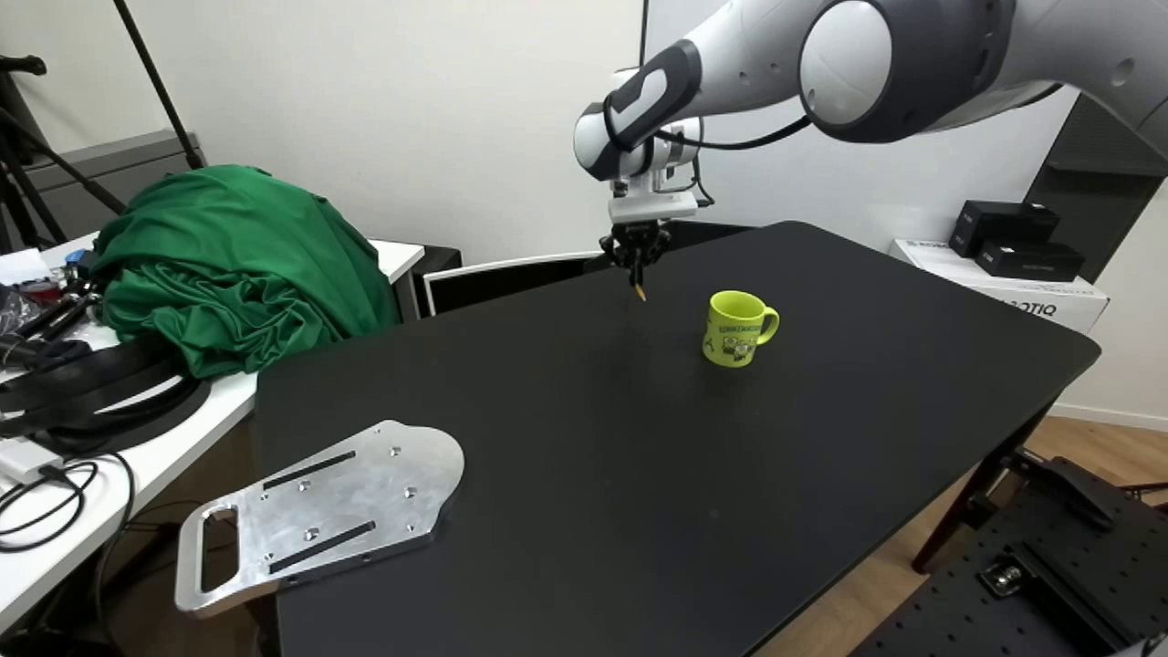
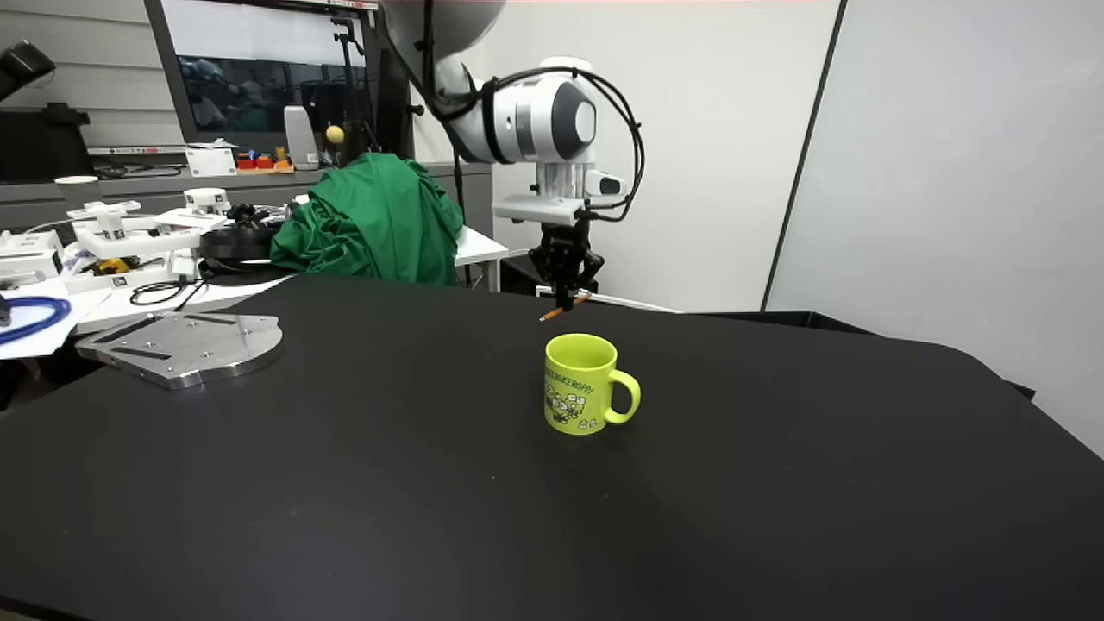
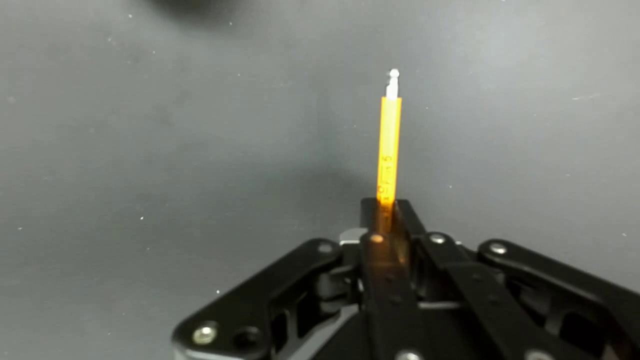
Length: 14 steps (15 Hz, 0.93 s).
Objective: Put the orange object in the yellow mug
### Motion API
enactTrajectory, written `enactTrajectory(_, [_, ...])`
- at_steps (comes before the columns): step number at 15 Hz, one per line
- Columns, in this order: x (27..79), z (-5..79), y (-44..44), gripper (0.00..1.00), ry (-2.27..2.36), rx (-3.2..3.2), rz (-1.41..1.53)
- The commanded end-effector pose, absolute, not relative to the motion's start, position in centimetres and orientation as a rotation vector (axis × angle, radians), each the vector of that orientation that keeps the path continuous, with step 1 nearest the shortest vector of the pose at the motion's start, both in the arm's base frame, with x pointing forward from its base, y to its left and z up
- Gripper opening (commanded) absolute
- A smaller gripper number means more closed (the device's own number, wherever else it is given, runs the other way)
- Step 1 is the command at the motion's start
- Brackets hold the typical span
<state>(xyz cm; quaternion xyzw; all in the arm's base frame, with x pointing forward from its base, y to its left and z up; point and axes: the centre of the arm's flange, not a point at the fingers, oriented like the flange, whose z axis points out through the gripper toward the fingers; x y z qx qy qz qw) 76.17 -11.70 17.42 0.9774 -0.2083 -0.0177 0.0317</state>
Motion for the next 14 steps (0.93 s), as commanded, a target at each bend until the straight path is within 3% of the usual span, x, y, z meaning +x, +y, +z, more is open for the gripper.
enactTrajectory(1, [77.4, 24.2, -12.7, 0.02, -0.734, 3.02, -0.17])
enactTrajectory(7, [73.7, 31.7, -15.3, 0.02, -0.769, 2.955, -0.626])
enactTrajectory(14, [67.9, 29.1, -22.3, 0.02, -0.946, 2.796, -1.256])
